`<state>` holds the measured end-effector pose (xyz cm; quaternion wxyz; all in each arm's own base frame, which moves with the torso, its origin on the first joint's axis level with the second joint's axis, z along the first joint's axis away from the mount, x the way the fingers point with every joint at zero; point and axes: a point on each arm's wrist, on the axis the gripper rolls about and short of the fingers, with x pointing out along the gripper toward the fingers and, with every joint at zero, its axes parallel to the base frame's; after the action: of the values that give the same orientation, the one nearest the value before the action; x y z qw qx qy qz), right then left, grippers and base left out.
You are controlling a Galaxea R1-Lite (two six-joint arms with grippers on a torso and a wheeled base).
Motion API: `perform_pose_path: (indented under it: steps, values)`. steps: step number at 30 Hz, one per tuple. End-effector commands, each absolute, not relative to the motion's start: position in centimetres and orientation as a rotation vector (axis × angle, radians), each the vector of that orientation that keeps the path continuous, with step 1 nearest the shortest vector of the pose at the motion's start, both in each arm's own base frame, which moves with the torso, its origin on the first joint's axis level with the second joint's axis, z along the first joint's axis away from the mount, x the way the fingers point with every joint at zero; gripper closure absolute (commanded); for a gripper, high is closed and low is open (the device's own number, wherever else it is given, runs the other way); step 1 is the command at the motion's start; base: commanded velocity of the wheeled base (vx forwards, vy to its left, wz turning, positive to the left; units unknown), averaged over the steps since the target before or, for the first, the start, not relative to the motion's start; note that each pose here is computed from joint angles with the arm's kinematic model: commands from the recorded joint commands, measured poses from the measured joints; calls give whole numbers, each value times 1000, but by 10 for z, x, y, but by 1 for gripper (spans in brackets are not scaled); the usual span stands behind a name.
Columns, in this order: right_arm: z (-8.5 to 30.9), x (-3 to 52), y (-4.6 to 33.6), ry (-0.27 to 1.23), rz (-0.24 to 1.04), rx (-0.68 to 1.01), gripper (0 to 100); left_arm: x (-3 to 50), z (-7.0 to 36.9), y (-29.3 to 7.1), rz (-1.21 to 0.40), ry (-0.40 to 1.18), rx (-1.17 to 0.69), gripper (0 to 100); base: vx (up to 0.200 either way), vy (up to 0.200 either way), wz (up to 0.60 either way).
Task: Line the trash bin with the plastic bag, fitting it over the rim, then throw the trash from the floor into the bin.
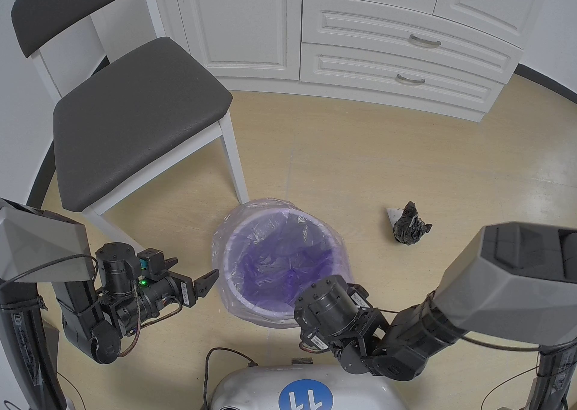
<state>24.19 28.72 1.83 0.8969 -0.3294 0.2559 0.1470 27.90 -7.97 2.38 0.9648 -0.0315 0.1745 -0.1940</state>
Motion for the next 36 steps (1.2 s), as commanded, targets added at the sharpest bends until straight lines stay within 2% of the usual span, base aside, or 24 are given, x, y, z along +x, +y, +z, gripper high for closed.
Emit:
perform_pose_path:
  steps: [1,5,10,14,27,36]
  values:
    - [72,249,298,397,303,-563,0,281,31,-74,-376,325,-69,0,0,0,0]
    - [65,264,311,385,292,-546,0,282,33,-71,-368,315,-71,0,0,0,0]
    - [22,290,326,425,271,-576,0,282,35,-69,-374,311,-75,0,0,0,0]
    - [8,289,325,456,275,-611,0,282,36,-66,-370,306,-77,0,0,0,0]
    - [18,276,313,470,285,-639,0,280,38,-65,-372,304,-75,0,0,0,0]
    - [-3,266,310,519,308,-700,0,277,37,-65,-395,316,-78,0,0,0,0]
